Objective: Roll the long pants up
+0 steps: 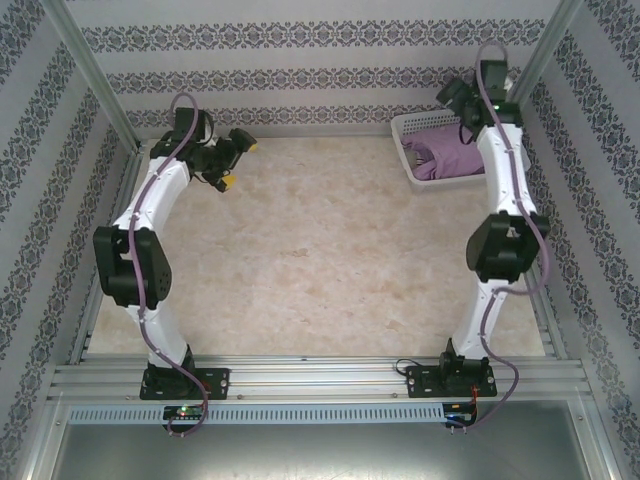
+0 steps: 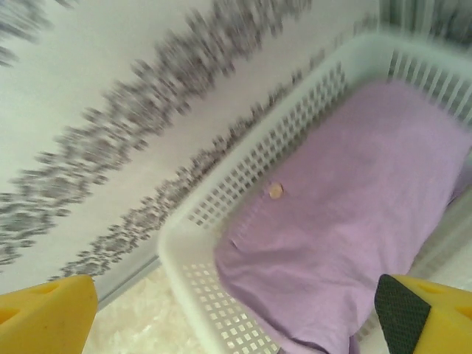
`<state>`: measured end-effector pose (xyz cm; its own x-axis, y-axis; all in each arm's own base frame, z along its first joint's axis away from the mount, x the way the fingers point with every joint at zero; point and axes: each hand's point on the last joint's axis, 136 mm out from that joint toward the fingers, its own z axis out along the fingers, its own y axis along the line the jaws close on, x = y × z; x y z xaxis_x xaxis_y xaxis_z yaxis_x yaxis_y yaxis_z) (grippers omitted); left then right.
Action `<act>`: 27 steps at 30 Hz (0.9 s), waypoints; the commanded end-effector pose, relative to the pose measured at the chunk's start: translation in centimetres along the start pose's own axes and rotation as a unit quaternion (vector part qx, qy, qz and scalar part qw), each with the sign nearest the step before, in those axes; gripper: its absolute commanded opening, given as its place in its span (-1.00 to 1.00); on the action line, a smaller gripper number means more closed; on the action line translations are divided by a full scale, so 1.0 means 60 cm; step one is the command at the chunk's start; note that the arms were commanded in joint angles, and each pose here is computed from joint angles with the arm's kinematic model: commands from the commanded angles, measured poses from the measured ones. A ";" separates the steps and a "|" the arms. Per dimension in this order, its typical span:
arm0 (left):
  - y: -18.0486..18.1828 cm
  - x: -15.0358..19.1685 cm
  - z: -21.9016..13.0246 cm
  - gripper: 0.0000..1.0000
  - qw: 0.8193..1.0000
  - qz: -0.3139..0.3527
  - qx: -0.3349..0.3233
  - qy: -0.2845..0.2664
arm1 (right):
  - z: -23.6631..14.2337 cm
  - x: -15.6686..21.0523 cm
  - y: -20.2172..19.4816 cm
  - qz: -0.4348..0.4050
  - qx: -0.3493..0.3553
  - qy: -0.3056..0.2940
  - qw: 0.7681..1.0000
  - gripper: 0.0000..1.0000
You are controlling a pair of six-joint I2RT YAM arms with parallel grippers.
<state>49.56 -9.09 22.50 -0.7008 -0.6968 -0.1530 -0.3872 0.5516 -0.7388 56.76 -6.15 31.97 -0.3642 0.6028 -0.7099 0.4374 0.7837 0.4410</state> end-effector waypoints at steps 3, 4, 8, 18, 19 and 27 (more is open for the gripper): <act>-0.047 -0.027 -0.126 1.00 0.962 0.237 -0.002 -0.136 | -0.138 0.011 -0.014 -0.135 0.030 -0.042 0.989 0.96; -0.036 -0.025 -0.137 1.00 0.949 0.271 -0.007 -0.162 | -0.137 0.040 -0.035 -0.149 0.037 -0.036 0.987 0.95; 0.056 -0.027 -0.174 1.00 0.895 0.330 -0.063 -0.293 | -0.133 0.157 -0.113 -0.200 0.022 -0.043 0.979 0.95; 0.271 0.008 -0.122 1.00 0.854 0.335 -0.161 -0.364 | -0.093 0.324 -0.224 -0.269 0.018 -0.069 0.960 0.95; 0.283 0.007 -0.120 1.00 0.849 0.336 -0.169 -0.371 | -0.085 0.333 -0.219 -0.268 0.003 -0.065 0.961 0.96; 0.256 0.016 -0.092 1.00 0.839 0.404 -0.136 -0.337 | -0.036 0.398 -0.201 -0.317 -0.011 -0.070 0.946 0.95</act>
<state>38.01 2.13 11.55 -0.4311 -0.1631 -0.8874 -0.2215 0.9726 -0.0712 40.13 -1.49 9.47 -0.5088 0.0473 -0.8596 0.1635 0.9856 -0.0426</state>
